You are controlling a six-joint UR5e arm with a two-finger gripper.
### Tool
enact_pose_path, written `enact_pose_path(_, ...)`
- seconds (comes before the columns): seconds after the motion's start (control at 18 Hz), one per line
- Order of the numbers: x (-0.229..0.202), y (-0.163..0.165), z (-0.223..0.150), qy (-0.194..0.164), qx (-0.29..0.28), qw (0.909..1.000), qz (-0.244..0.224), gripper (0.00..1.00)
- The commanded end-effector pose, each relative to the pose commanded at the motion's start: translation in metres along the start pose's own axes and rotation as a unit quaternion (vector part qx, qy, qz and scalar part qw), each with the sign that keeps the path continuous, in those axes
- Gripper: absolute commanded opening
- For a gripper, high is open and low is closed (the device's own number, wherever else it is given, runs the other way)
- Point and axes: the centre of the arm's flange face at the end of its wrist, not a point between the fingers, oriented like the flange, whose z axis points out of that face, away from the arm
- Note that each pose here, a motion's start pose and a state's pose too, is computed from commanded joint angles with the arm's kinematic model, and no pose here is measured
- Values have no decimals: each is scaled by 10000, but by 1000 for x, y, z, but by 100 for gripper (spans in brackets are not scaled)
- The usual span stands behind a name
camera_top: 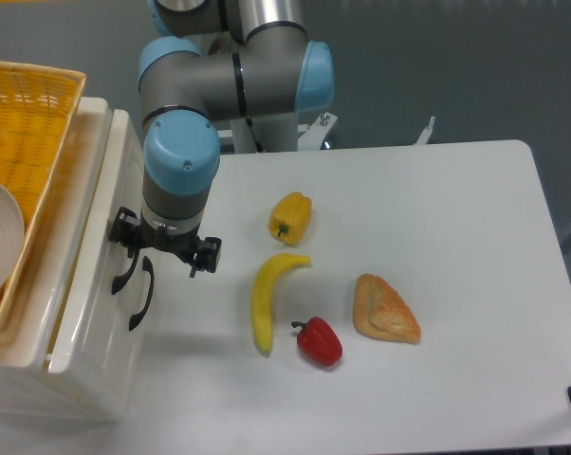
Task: Slide open the top white drawer
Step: 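Pull the handle outward, sliding the white drawer open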
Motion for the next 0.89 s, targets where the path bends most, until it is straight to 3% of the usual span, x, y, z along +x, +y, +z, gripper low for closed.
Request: enact_pose_path(0.89, -23, 3, -5, -6, 36, 9998, -189, 100)
